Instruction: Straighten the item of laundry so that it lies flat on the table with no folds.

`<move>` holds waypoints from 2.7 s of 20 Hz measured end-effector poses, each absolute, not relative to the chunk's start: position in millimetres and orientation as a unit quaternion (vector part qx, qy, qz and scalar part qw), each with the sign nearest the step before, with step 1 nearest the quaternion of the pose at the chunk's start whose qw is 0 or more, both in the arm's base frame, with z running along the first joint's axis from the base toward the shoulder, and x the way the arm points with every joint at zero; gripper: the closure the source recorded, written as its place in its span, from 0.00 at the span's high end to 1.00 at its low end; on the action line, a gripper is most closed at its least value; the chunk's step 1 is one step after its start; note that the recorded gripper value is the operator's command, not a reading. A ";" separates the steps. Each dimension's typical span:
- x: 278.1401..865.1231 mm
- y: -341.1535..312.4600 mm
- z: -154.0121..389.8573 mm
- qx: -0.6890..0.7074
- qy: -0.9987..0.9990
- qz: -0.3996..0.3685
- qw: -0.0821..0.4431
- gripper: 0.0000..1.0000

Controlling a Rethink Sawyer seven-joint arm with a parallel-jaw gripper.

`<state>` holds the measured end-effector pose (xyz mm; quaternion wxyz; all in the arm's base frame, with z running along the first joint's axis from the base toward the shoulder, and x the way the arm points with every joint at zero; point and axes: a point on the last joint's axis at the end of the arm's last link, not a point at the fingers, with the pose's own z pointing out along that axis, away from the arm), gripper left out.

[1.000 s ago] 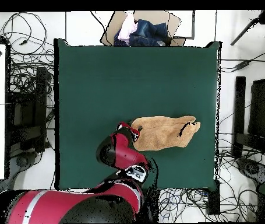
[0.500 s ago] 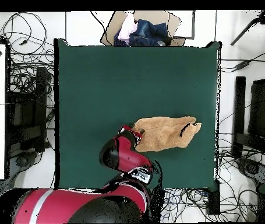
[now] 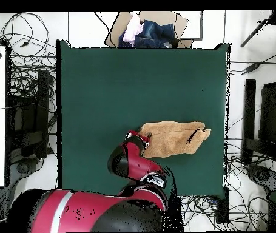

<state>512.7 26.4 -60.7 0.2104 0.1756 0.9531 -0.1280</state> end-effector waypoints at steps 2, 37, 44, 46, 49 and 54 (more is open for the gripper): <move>513.6 25.8 -64.3 0.168 0.952 -0.122 0.227 1.00; 503.9 18.1 -77.6 0.184 0.931 -0.079 0.305 0.00; 502.8 19.6 -74.2 0.196 0.932 -0.070 0.297 0.00; 502.6 20.8 -72.8 0.199 0.933 -0.067 0.293 0.00; 501.6 30.1 -66.5 0.204 0.937 -0.056 0.278 0.00; 498.6 49.3 -49.9 0.210 0.946 -0.037 0.243 0.00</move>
